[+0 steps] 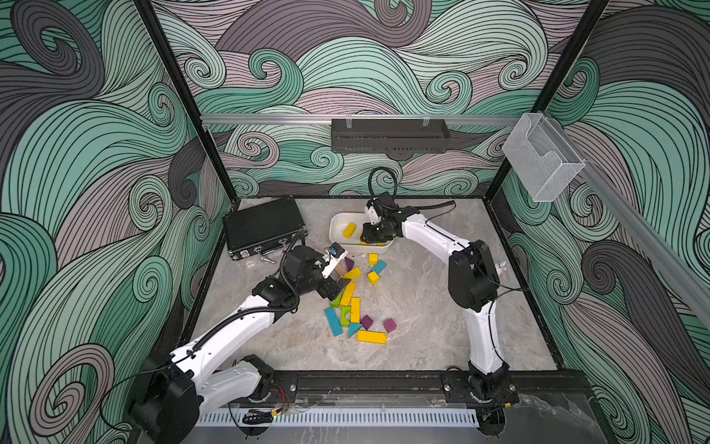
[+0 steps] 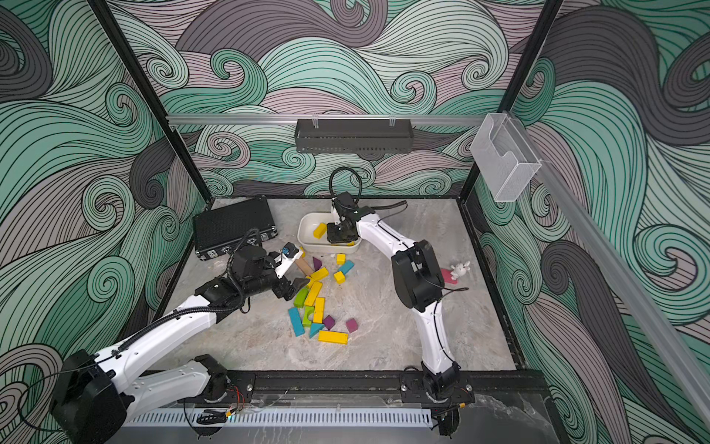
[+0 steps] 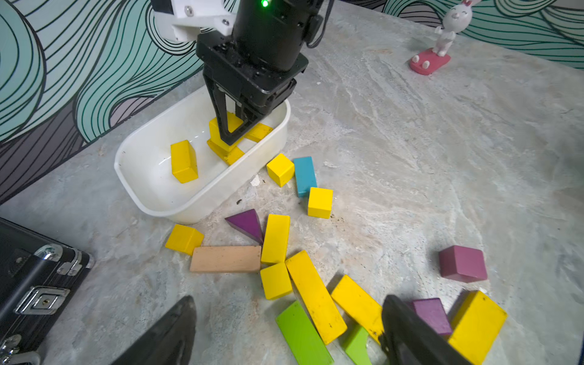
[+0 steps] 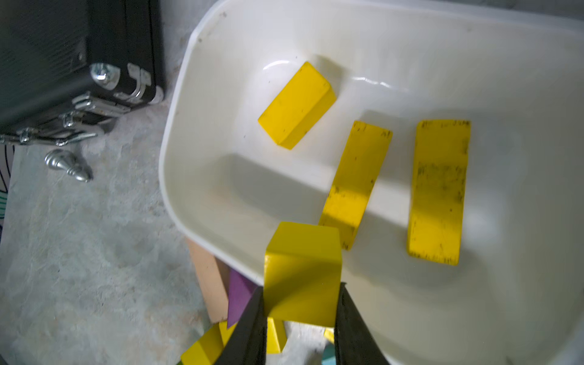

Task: Pick out the yellow building blocks
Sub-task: Place the building block in the storage box.

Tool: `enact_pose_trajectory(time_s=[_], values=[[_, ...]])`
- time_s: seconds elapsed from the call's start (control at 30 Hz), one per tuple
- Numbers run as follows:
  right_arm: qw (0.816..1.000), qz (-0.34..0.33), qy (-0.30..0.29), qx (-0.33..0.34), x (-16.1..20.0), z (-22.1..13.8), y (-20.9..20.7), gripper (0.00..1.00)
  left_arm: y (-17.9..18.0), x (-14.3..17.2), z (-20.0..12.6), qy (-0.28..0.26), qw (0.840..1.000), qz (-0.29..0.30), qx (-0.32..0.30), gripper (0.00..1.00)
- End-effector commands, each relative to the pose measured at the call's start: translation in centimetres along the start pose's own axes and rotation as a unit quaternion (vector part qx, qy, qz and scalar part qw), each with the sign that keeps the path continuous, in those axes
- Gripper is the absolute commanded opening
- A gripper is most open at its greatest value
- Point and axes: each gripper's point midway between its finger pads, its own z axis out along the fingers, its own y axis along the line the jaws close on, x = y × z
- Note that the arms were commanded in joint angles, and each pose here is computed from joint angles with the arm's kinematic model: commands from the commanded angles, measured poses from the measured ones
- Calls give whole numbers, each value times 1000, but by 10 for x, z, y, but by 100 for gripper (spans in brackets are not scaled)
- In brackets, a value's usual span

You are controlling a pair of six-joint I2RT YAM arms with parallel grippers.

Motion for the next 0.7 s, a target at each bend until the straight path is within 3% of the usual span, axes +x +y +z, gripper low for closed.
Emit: enact_pose_trajectory(time_s=[0.0, 0.3, 0.43, 0.57, 0.67], values=[[999, 9, 36, -21, 6, 21, 0, 3, 11, -27, -1, -35, 997, 58, -32, 91], [997, 21, 64, -41, 8, 61, 1, 7, 1, -19, 6, -38, 995, 90, -27, 94], [997, 18, 66, -27, 8, 68, -6, 17, -2, -13, 10, -25, 995, 98, -22, 94], [998, 11, 61, -19, 4, 64, -7, 37, -2, -9, 12, -18, 994, 104, -26, 94], [998, 7, 52, -19, -2, 58, -5, 41, -5, -7, 14, -15, 994, 106, -20, 94]])
